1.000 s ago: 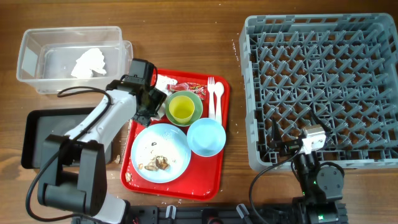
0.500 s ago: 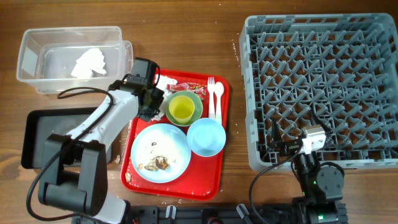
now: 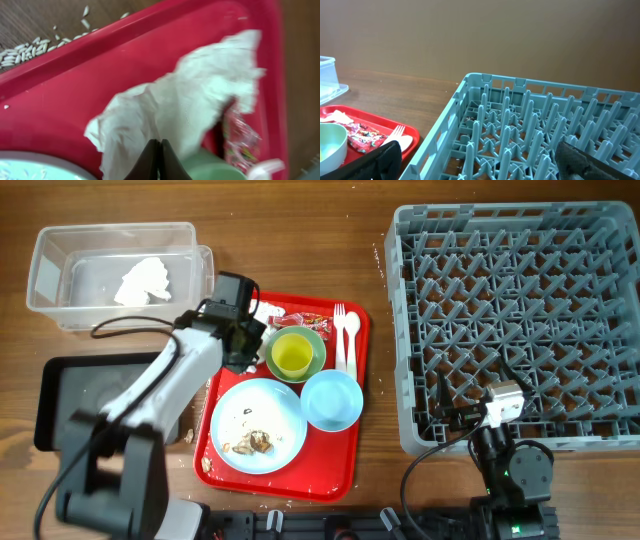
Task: Sort waste into correct bins and load items into the dishwasher rack
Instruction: 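Carry the napkin to the clear bin and open the left gripper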
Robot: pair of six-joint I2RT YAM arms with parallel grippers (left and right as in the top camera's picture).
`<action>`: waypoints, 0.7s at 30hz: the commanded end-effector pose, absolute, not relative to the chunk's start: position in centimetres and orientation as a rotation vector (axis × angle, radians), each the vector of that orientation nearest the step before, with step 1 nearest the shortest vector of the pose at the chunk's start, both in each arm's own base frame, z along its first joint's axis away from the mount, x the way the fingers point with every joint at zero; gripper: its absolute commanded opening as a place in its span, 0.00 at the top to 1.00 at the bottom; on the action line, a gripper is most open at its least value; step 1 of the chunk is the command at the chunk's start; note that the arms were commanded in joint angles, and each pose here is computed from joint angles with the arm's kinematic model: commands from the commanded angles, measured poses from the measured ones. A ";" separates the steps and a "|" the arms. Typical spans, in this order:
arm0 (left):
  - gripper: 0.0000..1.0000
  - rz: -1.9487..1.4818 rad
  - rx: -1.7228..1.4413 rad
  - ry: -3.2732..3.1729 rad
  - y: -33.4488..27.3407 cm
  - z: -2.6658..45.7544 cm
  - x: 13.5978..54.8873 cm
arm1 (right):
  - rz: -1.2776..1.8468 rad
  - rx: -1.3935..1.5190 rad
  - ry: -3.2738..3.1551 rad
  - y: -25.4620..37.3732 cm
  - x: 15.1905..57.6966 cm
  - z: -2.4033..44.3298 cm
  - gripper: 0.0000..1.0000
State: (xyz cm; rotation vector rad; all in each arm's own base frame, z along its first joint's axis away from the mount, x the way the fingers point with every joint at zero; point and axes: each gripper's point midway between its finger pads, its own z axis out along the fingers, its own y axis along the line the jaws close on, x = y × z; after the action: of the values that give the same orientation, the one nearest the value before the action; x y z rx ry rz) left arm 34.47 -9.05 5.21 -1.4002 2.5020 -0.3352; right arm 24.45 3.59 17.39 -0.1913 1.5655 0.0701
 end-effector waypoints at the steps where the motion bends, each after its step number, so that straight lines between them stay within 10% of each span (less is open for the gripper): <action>1: 0.96 -0.406 -1.245 2.335 -8.0 12.2 35.7 | 0.060 -0.194 1.556 3.5 24.4 17.6 0.00; 21: 0.96 -0.243 -1.031 1.350 4.7 33.9 41.3 | 0.060 -0.194 1.556 3.5 24.4 17.6 0.00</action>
State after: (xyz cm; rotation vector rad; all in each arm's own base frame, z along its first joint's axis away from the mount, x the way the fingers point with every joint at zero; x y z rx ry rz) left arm 40.11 2.52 34.46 -1.0929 1.3252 -0.4160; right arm 24.45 3.59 17.39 -0.1910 1.5655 0.0704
